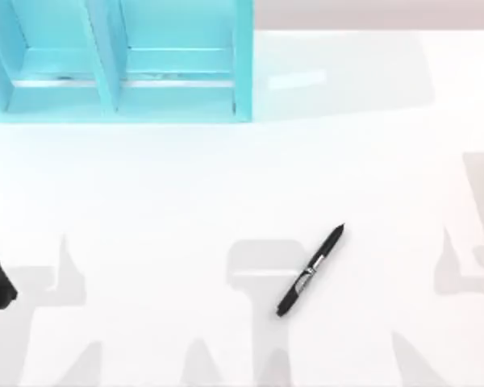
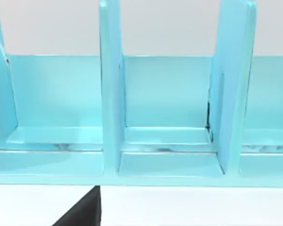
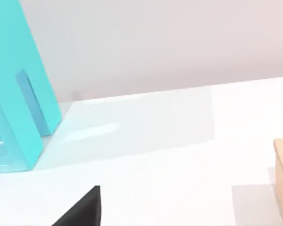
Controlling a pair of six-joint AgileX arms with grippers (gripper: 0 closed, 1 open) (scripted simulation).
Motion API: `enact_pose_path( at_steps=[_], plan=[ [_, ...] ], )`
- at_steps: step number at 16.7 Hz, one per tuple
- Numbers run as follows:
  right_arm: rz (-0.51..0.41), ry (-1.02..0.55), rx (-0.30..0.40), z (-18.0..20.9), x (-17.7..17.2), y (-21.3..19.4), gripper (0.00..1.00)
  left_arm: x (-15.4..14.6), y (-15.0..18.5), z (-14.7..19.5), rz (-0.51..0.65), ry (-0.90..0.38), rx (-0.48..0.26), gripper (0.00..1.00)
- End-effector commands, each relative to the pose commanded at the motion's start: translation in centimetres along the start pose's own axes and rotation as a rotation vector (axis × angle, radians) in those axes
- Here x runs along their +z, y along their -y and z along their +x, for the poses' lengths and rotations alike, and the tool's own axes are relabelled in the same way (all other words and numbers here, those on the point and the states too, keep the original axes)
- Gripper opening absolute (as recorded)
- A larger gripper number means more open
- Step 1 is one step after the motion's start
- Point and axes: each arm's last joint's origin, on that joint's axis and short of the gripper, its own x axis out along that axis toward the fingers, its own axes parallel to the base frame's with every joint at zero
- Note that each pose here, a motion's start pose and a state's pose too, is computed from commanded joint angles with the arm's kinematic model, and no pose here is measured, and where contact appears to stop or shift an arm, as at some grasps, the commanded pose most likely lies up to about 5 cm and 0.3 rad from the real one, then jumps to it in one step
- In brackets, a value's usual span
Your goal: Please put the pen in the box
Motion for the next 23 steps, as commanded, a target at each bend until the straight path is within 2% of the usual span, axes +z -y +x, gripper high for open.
enact_pose_path(
  at_steps=[3,6,9,12,15,17,20,23],
  plan=[
    [0.155,-0.208,0.053,1.6,2.9,-2.2,1.0,0.0,0.0,0.0,0.0,0.0,0.0,1.0],
    [0.288,-0.494,0.028,4.9,4.5,-5.0,1.0,0.0,0.0,0.0,0.0,0.0,0.0,1.0],
    [0.371,-0.785,-0.082,9.0,4.4,-8.3,1.0,0.0,0.0,0.0,0.0,0.0,0.0,1.0],
    [0.417,-1.021,-0.251,13.4,2.9,-11.9,1.0,0.0,0.0,0.0,0.0,0.0,0.0,1.0],
    [0.444,-1.171,-0.423,17.4,0.5,-14.9,1.0,0.0,0.0,0.0,0.0,0.0,0.0,1.0],
    [0.464,-1.225,-0.509,19.5,-0.9,-16.4,1.0,0.0,0.0,0.0,0.0,0.0,0.0,1.0],
    [0.501,-1.255,-0.582,21.8,-1.9,-17.9,1.0,0.0,0.0,0.0,0.0,0.0,0.0,1.0],
    [0.521,-1.258,-0.599,22.7,-2.1,-18.4,1.0,0.0,0.0,0.0,0.0,0.0,0.0,1.0]
  ],
)
